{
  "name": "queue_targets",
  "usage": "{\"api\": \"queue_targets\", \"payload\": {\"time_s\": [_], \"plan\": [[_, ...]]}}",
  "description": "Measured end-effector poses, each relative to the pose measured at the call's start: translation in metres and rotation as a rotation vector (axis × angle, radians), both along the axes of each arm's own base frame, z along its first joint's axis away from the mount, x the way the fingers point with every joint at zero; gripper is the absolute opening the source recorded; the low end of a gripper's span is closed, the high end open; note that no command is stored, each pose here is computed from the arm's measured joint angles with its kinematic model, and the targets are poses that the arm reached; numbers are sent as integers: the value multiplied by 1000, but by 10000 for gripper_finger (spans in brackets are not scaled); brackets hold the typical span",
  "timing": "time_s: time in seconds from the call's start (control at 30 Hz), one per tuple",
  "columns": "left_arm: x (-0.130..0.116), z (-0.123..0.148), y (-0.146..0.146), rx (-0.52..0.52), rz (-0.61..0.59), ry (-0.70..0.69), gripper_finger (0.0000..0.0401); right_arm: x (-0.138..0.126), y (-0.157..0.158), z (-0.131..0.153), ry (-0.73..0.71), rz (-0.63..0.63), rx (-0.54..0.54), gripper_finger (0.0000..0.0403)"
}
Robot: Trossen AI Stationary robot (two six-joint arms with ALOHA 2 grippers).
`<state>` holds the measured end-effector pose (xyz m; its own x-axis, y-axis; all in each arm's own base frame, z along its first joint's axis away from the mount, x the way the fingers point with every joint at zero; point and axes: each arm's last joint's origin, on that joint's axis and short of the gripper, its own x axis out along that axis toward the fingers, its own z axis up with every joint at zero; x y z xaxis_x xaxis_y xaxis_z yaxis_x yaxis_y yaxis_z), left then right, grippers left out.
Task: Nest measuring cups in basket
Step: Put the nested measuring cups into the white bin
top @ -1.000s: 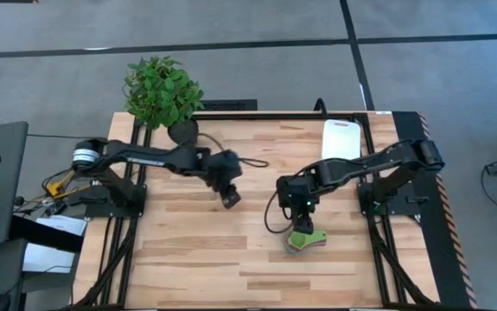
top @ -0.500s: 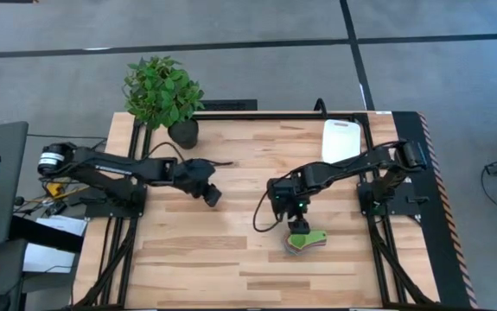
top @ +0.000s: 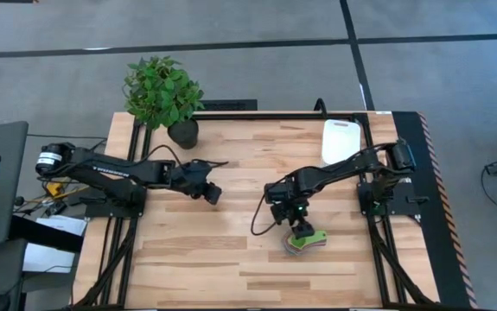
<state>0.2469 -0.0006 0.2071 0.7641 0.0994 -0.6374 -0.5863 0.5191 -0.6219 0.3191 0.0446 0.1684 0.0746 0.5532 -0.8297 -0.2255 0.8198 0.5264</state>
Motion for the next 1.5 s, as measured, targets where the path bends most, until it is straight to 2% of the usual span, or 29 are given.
{"api": "queue_targets", "payload": {"time_s": [0.27, 0.47, 1.0, 1.3, 1.5], "plan": [[0, 0, -5, -49, 28, -3, 73, 4, 1, -14, 13, 29, 19, 305], [-1, -1, -7, -61, 32, 8, 73, 6, 2, -22, 37, 43, 57, 271], [-2, -2, -5, -40, 89, 16, 73, 6, -1, -22, 67, 8, 62, 118], [-2, -2, -5, -32, 97, 17, 73, 0, -1, -20, 123, -8, 50, 104], [-2, -2, -4, -15, 101, 20, 73, -6, -3, -5, 114, -47, -11, 103]]}}
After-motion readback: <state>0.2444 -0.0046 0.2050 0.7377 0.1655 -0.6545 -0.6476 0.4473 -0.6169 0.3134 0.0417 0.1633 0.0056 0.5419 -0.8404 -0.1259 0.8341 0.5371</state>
